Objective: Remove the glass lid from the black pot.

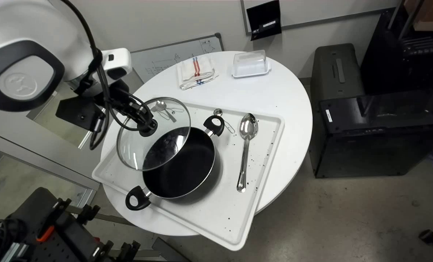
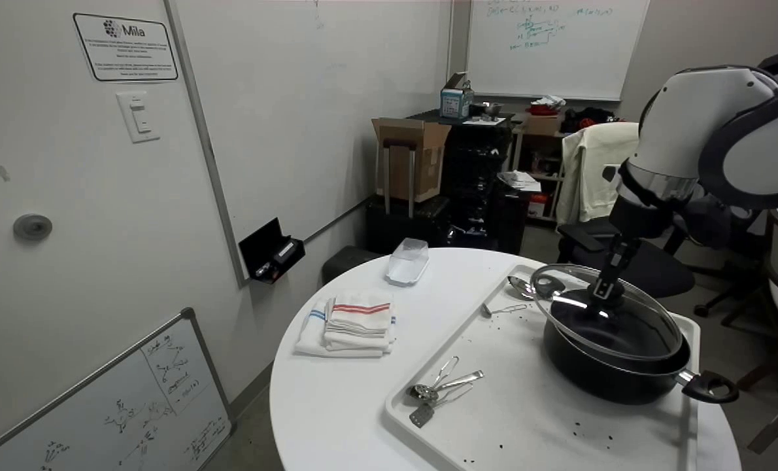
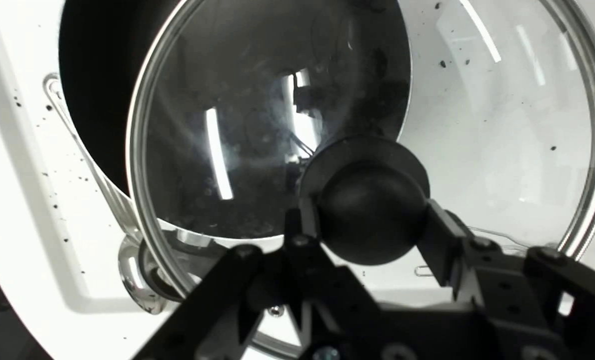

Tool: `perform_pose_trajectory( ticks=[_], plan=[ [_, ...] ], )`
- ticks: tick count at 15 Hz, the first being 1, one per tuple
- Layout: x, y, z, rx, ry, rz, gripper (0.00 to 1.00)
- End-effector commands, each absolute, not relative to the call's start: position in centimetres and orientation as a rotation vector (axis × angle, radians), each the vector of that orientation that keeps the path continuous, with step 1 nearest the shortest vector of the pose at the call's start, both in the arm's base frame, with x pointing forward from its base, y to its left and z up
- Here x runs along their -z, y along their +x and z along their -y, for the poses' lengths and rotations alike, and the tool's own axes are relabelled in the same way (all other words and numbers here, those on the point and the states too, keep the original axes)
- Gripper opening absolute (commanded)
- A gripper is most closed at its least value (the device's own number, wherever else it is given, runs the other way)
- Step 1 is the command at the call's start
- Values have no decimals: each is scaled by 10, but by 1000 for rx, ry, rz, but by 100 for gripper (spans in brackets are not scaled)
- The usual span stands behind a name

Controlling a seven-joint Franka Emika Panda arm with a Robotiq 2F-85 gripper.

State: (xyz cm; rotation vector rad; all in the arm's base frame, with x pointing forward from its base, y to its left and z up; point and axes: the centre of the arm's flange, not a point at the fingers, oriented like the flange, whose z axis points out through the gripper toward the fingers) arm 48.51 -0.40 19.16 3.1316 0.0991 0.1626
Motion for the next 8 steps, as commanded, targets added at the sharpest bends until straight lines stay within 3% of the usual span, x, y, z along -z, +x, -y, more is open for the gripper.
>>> perform_pose_trajectory(
  ticks=[1,8],
  plan=[
    [-209,497,-29,-182,3090,-197,25],
    [-207,509,-108,-181,3038,-393,25]
  ],
)
